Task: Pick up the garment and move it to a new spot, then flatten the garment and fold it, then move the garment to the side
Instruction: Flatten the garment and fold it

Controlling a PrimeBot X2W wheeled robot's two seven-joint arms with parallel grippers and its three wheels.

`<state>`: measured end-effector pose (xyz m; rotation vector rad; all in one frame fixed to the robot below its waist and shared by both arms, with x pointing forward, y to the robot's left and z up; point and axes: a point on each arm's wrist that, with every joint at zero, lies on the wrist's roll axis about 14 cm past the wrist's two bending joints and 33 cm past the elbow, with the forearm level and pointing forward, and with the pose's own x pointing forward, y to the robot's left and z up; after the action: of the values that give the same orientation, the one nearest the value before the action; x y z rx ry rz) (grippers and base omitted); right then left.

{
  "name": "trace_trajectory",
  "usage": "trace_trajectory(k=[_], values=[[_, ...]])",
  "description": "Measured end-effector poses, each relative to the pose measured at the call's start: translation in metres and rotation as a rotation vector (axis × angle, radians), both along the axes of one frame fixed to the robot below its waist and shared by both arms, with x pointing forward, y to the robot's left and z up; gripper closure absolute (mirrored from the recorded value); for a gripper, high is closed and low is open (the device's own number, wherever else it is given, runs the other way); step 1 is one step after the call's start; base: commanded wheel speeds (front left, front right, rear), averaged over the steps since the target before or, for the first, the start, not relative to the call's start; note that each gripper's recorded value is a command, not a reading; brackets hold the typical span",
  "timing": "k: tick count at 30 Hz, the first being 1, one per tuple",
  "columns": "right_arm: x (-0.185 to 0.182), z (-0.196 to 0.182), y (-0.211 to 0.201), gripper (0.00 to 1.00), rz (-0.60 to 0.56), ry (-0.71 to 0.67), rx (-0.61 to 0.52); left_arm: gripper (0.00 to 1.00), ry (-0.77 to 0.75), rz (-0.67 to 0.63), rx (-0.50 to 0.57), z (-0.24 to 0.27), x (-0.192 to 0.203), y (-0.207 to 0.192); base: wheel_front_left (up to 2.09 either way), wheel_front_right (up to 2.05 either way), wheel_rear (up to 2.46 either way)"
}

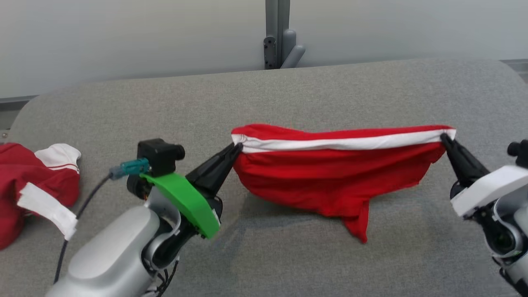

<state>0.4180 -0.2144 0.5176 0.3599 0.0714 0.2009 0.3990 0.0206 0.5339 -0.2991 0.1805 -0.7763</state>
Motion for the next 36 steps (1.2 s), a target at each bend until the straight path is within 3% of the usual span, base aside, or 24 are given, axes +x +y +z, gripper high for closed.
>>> trace_trajectory(k=[8,12,18,25,36], values=[[0.012,0.143,-0.016,1.0,0.087,-0.199,0.078,1.0,-0.11,-0.118,-0.228,0.136,0.001,-0.017,0.0,0.0,0.0],[0.01,0.196,-0.023,1.0,0.109,-0.274,0.055,1.0,-0.176,-0.175,-0.236,0.186,-0.003,-0.021,0.0,0.0,0.0],[0.008,0.239,-0.035,1.0,0.113,-0.3,-0.027,1.0,-0.23,-0.207,-0.22,0.231,-0.003,-0.022,0.0,0.0,0.0],[0.015,0.258,-0.04,1.0,0.097,-0.313,-0.044,1.0,-0.177,-0.223,-0.225,0.232,0.007,-0.03,0.0,0.0,0.0],[0.071,0.235,-0.013,1.0,0.087,-0.251,-0.013,1.0,-0.128,-0.146,-0.155,0.197,0.064,-0.043,0.0,0.0,0.0]])
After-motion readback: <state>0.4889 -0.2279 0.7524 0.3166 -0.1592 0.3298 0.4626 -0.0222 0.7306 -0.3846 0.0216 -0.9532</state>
